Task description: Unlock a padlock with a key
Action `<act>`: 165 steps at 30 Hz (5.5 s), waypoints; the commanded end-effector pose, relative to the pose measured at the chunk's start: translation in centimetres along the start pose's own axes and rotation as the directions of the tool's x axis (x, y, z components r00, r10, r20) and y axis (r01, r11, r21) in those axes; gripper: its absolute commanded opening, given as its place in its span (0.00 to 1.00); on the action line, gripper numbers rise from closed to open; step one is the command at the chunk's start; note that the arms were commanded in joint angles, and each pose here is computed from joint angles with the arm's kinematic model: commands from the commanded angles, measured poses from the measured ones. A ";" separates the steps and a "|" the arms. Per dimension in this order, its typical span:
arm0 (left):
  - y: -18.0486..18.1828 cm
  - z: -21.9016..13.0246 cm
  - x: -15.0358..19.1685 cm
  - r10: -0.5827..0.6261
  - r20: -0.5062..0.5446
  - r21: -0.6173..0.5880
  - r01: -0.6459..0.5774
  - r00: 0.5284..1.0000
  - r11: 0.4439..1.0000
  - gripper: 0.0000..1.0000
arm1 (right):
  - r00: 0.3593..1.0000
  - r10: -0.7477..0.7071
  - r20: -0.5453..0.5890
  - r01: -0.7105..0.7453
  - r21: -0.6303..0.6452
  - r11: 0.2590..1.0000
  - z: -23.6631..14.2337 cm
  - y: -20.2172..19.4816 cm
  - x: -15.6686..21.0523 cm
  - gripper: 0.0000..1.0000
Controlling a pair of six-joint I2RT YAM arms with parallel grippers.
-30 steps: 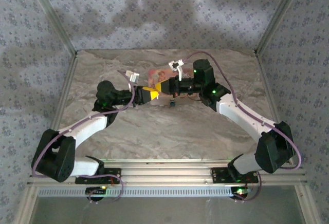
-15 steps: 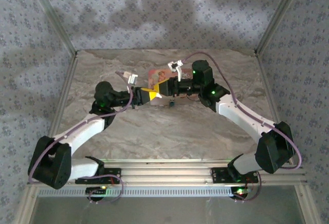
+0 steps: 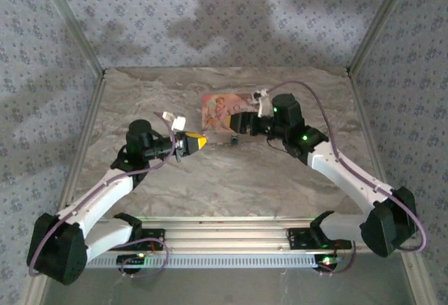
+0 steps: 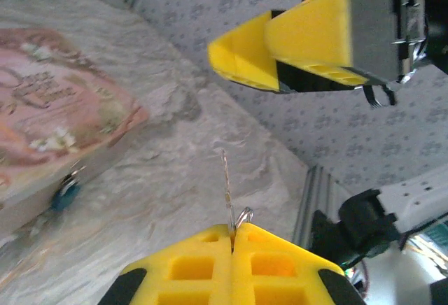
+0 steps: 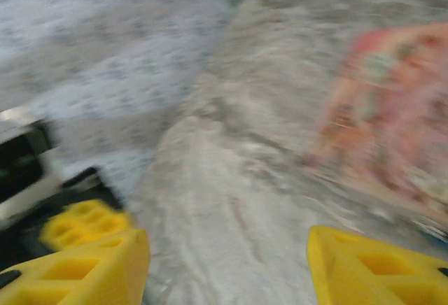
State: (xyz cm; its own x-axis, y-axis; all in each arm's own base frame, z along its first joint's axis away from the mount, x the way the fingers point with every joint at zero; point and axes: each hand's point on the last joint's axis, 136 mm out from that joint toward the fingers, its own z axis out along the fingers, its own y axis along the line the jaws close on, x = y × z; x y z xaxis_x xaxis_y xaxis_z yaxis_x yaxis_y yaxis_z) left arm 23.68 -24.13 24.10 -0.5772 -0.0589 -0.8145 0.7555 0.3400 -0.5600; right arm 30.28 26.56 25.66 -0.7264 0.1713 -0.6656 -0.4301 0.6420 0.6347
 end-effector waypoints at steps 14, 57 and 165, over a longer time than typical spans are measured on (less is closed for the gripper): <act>3.9 -0.7 6.1 -0.001 -0.048 -0.185 -0.008 0.999 0.983 0.00 | 0.996 0.039 -0.082 0.020 0.616 0.788 8.1 -13.1 8.0 0.60; 4.8 0.9 8.0 0.033 -0.090 -0.109 -0.043 0.995 0.993 0.00 | 0.951 0.119 -0.286 -0.030 0.298 0.954 12.2 -7.2 6.0 0.00; 7.6 6.8 3.6 0.091 -0.030 0.085 -0.088 0.995 0.992 0.00 | 0.814 0.326 -0.481 -0.401 -0.059 0.914 6.7 0.4 4.6 0.00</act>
State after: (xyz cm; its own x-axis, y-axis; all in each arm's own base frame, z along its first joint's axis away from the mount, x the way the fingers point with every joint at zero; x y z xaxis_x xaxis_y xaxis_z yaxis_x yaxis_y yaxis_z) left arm 28.87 -28.23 14.15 -0.5624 0.0161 -0.8267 0.7973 0.2754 -0.5370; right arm 32.01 31.53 16.97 -0.9909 0.1081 -0.0798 -0.0070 0.5516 0.8341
